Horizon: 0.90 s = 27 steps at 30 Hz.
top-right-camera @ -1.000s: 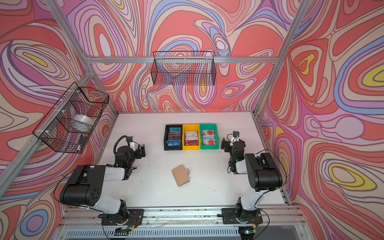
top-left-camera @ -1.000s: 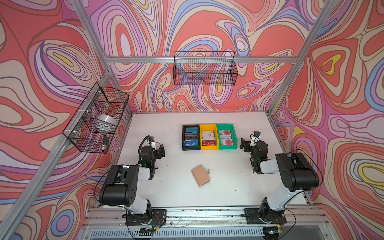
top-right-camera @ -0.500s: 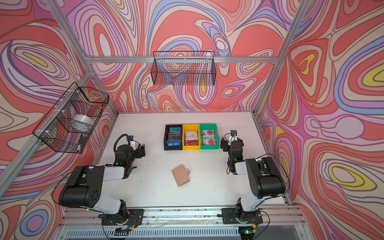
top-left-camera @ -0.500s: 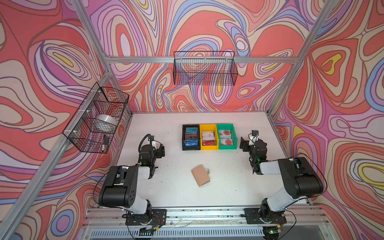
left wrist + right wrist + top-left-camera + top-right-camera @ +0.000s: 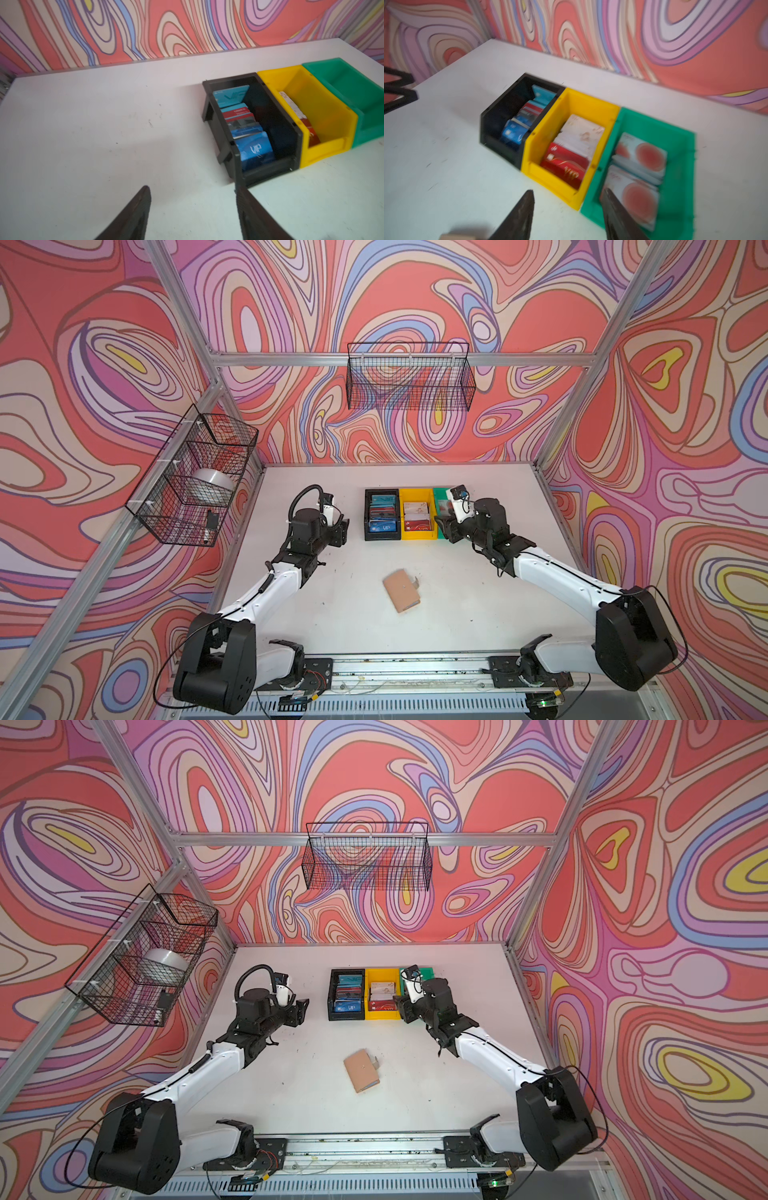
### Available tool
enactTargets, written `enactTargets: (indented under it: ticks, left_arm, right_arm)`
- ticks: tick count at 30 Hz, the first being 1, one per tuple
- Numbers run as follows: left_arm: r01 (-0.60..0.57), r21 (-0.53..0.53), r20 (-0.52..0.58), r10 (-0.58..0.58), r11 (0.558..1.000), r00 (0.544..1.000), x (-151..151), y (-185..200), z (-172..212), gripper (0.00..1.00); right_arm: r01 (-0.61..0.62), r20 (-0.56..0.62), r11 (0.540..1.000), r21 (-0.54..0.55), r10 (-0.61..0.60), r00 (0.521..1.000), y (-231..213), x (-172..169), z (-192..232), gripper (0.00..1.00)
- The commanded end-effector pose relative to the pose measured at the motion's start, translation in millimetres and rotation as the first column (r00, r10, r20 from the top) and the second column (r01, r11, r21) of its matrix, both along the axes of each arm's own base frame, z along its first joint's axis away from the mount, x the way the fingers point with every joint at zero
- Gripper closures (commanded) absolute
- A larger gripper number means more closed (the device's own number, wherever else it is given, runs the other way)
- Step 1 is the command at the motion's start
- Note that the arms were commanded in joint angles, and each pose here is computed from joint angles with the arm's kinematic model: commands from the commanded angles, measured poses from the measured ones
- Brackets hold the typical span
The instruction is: Take the credit cards out of the card holder
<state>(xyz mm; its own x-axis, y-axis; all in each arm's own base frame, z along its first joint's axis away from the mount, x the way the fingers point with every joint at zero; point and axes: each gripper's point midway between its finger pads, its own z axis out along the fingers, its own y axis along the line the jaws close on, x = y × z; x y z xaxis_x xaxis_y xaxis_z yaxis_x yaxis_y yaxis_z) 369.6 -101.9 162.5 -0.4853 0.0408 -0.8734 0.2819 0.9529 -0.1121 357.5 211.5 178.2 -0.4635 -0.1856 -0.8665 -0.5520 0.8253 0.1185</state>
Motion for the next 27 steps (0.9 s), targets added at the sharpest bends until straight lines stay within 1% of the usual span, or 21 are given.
enactTargets:
  ticks: [1,3,5,6,7,10,11,13,16,18,19,21,24,27]
  left_arm:
    - [0.025,-0.166,-0.130,-0.047,0.986,0.990,-28,-20,-1,0.45]
    - [0.026,-0.278,-0.132,-0.065,0.960,0.989,-42,-34,0,0.53]
    - [0.038,-0.356,-0.114,-0.084,0.934,0.990,-55,-49,3,0.60]
    - [0.033,-0.371,-0.140,-0.091,0.928,0.986,-68,-54,-15,0.62]
    - [0.033,-0.383,-0.142,-0.094,0.923,0.985,-76,-60,-21,0.63]
    - [0.014,-0.374,-0.154,-0.077,0.927,0.985,-97,-74,-43,0.70]
    - [0.014,-0.361,-0.168,-0.079,0.932,0.983,-105,-80,-52,0.73]
    - [0.011,-0.330,-0.201,-0.082,0.944,0.976,-116,-89,-65,0.76]
    - [0.026,-0.286,-0.243,-0.099,0.958,0.965,-131,-103,-81,0.77]
    - [0.035,-0.275,-0.260,-0.110,0.961,0.959,-136,-111,-87,0.77]
    - [0.039,-0.276,-0.272,-0.117,0.960,0.955,-138,-114,-89,0.77]
    - [0.040,-0.281,-0.298,-0.127,0.959,0.946,-139,-121,-94,0.78]
    - [0.064,-0.292,-0.328,-0.163,0.954,0.930,-142,-132,-101,0.78]
    - [0.073,-0.329,-0.339,-0.190,0.941,0.922,-144,-141,-105,0.78]
  right_arm:
    - [-0.150,-0.223,0.983,0.104,0.170,0.960,31,-59,-25,0.52]
    - [-0.188,-0.257,0.969,0.163,0.226,0.940,43,-75,-24,0.56]
    - [-0.218,-0.282,0.951,0.221,0.276,0.919,50,-87,-23,0.59]
    - [-0.235,-0.289,0.941,0.243,0.302,0.909,54,-93,-23,0.60]
    - [-0.253,-0.293,0.931,0.262,0.327,0.898,57,-98,-23,0.60]
    - [-0.294,-0.325,0.907,0.302,0.388,0.862,64,-113,-28,0.60]
    - [-0.302,-0.344,0.902,0.309,0.403,0.848,65,-117,-32,0.60]
    - [-0.316,-0.381,0.894,0.317,0.425,0.821,68,-125,-38,0.60]
    - [-0.325,-0.426,0.889,0.323,0.443,0.789,70,-136,-49,0.61]
    - [-0.321,-0.455,0.885,0.338,0.452,0.767,71,-143,-57,0.61]
    - [-0.316,-0.469,0.884,0.345,0.454,0.758,71,-146,-61,0.61]
    - [-0.309,-0.506,0.874,0.374,0.472,0.722,72,-154,-68,0.61]
    - [-0.282,-0.562,0.883,0.375,0.458,0.688,71,-160,-83,0.61]
    - [-0.265,-0.602,0.894,0.362,0.442,0.665,69,-165,-95,0.61]
